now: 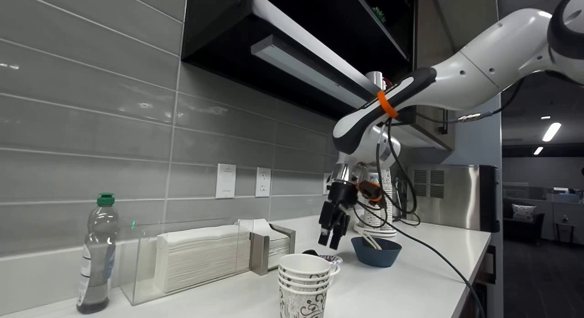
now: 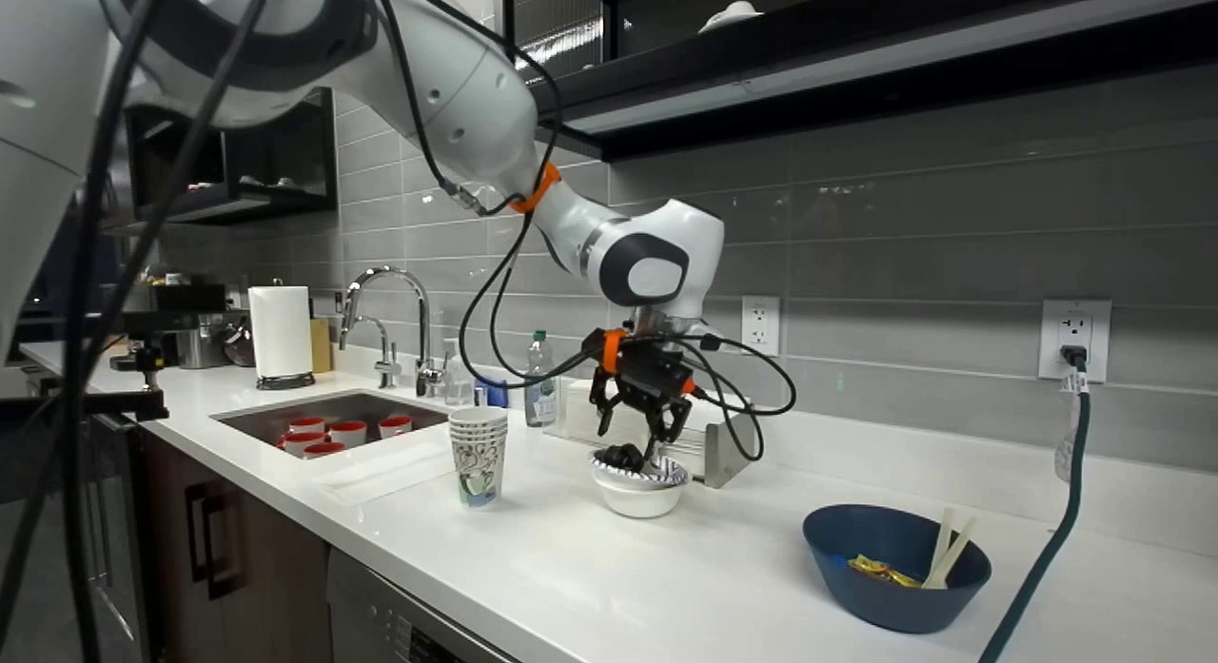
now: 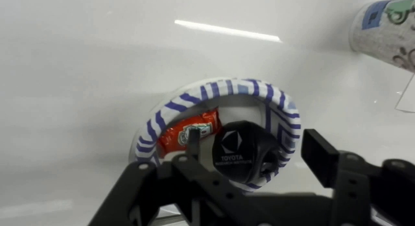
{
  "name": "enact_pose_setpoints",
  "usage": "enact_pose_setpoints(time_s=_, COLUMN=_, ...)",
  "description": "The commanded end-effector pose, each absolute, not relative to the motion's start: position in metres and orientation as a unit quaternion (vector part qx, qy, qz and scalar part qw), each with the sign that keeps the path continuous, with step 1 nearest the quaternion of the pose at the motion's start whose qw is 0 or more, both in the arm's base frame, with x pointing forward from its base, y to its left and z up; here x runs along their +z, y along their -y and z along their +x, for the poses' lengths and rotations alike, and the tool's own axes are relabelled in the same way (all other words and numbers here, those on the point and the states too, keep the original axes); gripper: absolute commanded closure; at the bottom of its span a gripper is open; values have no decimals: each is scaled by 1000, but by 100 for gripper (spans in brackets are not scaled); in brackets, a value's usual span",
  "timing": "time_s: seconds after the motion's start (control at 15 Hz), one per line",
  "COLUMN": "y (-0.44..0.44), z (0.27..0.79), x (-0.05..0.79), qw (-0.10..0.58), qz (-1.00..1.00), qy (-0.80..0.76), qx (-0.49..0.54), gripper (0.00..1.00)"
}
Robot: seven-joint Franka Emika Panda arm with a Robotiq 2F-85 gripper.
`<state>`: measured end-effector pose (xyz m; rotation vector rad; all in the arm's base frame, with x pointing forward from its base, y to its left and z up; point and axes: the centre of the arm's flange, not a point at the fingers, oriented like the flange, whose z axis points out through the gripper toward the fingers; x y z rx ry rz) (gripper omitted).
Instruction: Put the plush in the other bowl
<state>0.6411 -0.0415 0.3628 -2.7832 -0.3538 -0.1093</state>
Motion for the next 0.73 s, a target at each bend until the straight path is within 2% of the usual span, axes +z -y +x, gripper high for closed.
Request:
enact_pose_setpoints(time_s=0.0, y=105, z=587, x=413, qw=211, qz=-971, qy=108, qx=-20, gripper=0)
enact_pose_setpoints(time_s=0.13, y=148, z=557, x=432, qw=213, qz=-973, qy=90, qx=-10, gripper=0)
enact_pose_setpoints(time_s=0.33, y=206, z=499, x=440, qw=179, qz=-983, qy=35, qx=14, gripper=0)
enact_pose_setpoints(time_s=0.53, y=226, z=439, x=455, qw=204, qz=-978, qy=49, qx=-9, gripper=0)
enact_pose_setpoints(time_s=0.6, y=234, z=486, x=443, qw=200, qz=-979, qy=35, qx=7, gripper=0)
enact_pose_setpoints(time_s=0.67, y=239, z=471, x=446, qw=203, qz=-979, qy=37, qx=0, gripper=0)
